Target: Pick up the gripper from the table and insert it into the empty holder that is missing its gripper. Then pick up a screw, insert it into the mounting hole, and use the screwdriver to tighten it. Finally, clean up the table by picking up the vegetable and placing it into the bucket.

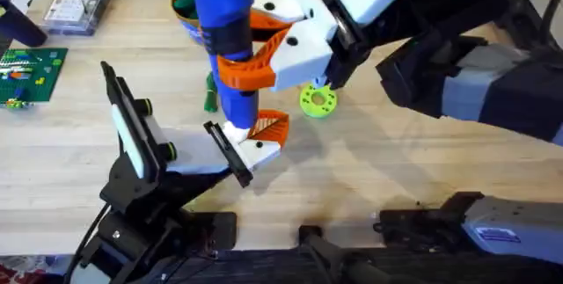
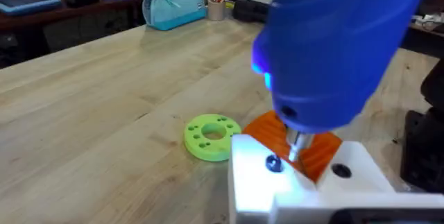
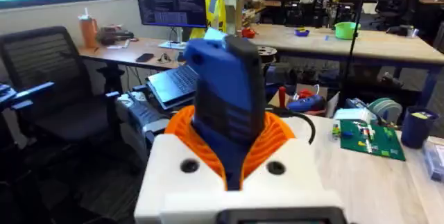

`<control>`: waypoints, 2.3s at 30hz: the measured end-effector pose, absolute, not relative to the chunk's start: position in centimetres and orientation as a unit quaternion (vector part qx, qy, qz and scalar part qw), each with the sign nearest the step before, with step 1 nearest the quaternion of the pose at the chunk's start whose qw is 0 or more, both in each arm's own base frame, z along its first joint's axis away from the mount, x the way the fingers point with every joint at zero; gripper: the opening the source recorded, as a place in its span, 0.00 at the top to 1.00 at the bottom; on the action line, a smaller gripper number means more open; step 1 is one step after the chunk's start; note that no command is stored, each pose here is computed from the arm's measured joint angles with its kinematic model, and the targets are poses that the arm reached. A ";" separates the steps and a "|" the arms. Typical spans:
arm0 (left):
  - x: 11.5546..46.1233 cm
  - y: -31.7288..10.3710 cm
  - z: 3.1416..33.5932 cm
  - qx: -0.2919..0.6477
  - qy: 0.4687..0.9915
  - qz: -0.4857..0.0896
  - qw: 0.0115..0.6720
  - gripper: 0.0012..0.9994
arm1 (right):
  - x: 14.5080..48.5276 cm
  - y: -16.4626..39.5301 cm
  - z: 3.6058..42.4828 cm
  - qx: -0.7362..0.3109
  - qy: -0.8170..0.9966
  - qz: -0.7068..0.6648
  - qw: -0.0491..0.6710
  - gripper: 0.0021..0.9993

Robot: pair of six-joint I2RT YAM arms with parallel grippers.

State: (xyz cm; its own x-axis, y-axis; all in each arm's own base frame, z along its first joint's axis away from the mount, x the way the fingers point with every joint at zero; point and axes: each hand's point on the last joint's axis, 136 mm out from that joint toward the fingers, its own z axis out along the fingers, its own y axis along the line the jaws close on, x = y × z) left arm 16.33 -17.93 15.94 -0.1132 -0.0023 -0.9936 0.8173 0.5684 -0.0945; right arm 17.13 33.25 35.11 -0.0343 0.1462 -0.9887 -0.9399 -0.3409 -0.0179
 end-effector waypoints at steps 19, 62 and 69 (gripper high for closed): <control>16.3 -17.9 15.9 0.309 0.660 -0.347 0.590 0.98 | 17.3 33.2 35.1 -0.541 0.365 0.611 0.449 0.94; 16.3 -17.9 15.9 0.309 0.661 -0.347 0.590 0.98 | 17.7 33.4 34.5 -0.537 0.379 0.610 0.443 0.94; 16.3 -17.9 15.9 0.309 0.661 -0.347 0.590 0.98 | 17.7 33.4 34.5 -0.537 0.380 0.610 0.442 0.94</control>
